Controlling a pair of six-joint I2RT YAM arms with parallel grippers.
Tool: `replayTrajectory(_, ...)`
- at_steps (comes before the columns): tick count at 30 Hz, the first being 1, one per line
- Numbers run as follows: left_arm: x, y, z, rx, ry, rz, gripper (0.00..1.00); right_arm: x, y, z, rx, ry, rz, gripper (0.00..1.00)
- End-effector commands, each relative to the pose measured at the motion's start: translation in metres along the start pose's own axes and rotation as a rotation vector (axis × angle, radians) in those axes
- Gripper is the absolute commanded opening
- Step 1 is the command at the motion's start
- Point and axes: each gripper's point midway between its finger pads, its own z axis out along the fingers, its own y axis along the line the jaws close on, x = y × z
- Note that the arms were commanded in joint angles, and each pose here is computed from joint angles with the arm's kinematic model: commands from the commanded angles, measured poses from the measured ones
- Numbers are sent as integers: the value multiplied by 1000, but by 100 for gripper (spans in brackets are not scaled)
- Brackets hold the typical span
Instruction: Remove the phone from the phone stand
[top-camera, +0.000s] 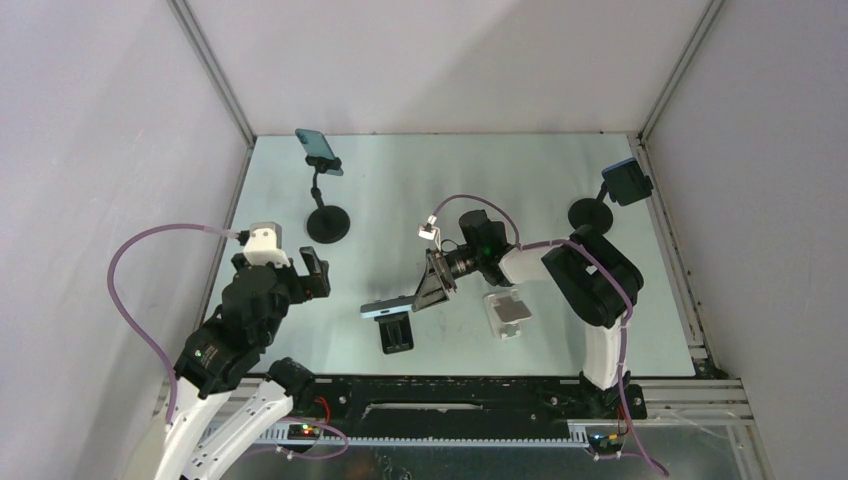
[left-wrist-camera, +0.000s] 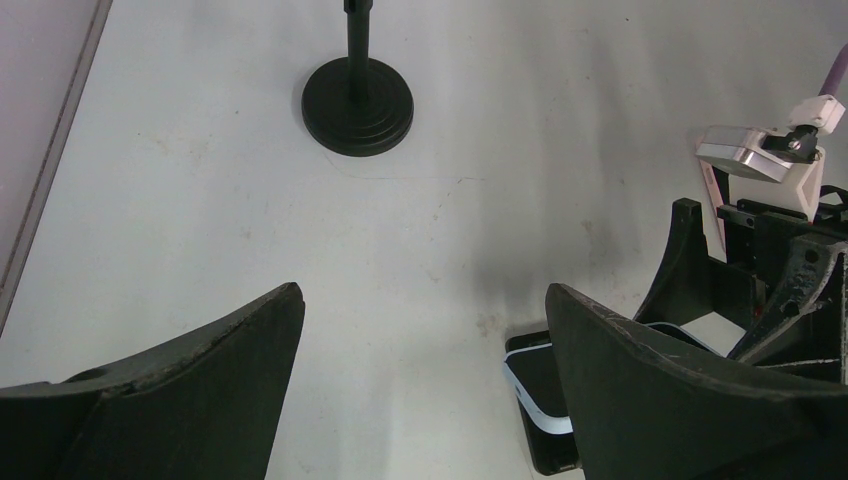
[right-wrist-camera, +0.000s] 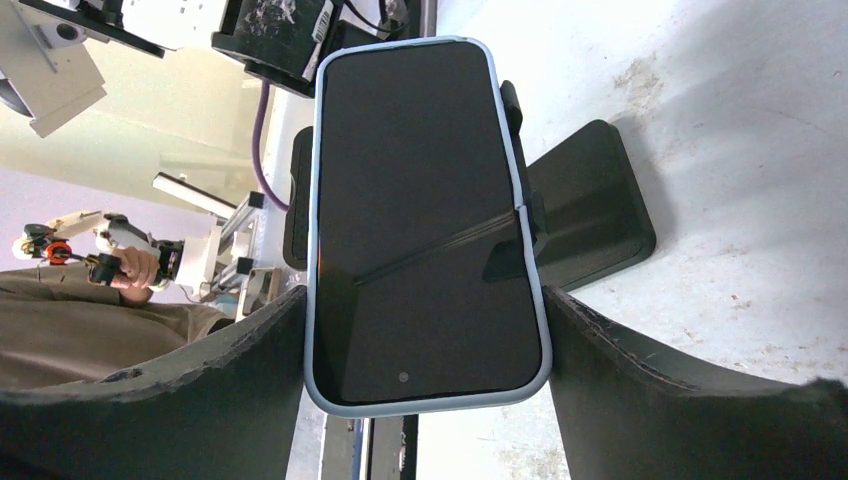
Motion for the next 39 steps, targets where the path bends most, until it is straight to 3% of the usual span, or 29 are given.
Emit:
replayTrajectory(1,-5,1,0,-5,-16,8,98,-14,7,5,-36,-8,-58,62)
replayTrajectory(4,-5,1,0,-3,-20,6,98,-16,10,4,-44,-12,-61,54)
replayTrajectory(15,-10,-1,-5,23,-45,-3,98,-31,29,-5,-39,-39,-102,1)
replayTrajectory(31,-55,-23,-37,190,-163,-13,98,-57,68,-34,43,-106,-178,0)
replayTrajectory(39,-69,-62,-45,377,-121,36,98,-69,73,-43,84,-155,-168,0)
